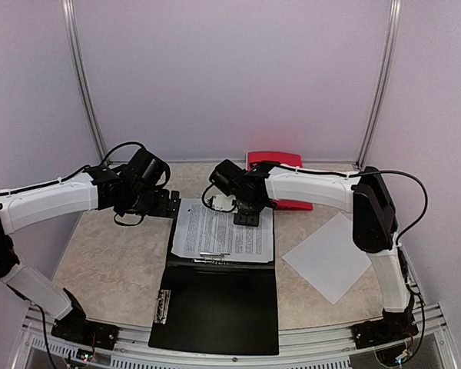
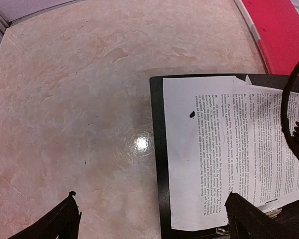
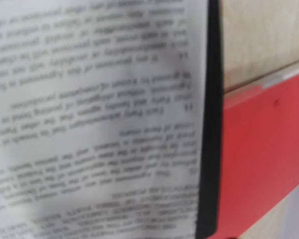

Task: Put the files into the folder
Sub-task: Insert the spring clip onto the folder, then adjust the file in the folder.

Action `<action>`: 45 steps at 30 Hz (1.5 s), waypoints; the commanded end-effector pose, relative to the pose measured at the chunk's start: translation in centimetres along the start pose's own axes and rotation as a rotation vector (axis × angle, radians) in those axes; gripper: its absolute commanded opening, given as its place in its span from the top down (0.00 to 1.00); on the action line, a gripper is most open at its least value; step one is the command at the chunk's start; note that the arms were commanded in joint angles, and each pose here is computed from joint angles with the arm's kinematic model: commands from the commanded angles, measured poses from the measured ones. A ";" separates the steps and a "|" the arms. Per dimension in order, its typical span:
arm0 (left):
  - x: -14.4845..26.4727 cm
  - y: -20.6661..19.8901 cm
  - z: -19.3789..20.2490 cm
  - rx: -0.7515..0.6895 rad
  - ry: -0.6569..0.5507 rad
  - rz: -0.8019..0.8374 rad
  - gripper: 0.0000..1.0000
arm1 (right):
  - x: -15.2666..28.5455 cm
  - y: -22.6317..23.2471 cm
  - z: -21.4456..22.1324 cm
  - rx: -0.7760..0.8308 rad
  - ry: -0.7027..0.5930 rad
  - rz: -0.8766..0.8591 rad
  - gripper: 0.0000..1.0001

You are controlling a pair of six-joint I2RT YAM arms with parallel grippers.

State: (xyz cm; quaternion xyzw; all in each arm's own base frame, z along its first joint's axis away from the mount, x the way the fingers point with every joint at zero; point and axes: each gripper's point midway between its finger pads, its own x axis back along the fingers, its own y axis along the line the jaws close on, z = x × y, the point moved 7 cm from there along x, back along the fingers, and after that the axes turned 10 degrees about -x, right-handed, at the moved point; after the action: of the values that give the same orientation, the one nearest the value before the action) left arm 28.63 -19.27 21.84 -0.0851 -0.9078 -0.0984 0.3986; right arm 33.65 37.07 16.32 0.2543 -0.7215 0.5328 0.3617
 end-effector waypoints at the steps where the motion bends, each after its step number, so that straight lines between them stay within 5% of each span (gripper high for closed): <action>1: -0.8 0.8 0.4 0.017 0.032 -0.034 0.01 | 0.9 0.1 0.2 -0.024 -0.026 0.020 0.29; 12: -2.1 0.1 0.6 0.045 0.064 0.032 0.01 | 4.4 -1.1 2.2 -0.301 -0.171 0.005 0.09; 28: -5.7 -4.0 0.8 0.036 0.124 0.274 0.01 | 4.9 1.8 5.7 -0.594 -0.324 -0.195 0.13; 45: -6.0 -7.9 0.3 0.043 0.119 0.507 0.01 | 0.8 6.3 7.2 -0.533 -0.277 -0.299 0.25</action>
State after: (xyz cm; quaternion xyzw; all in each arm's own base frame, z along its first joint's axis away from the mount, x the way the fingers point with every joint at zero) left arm 30.40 -25.70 15.74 -0.2613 -0.8390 0.0001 0.4774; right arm 26.61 32.02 13.71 0.3090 -0.8423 0.2153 0.3856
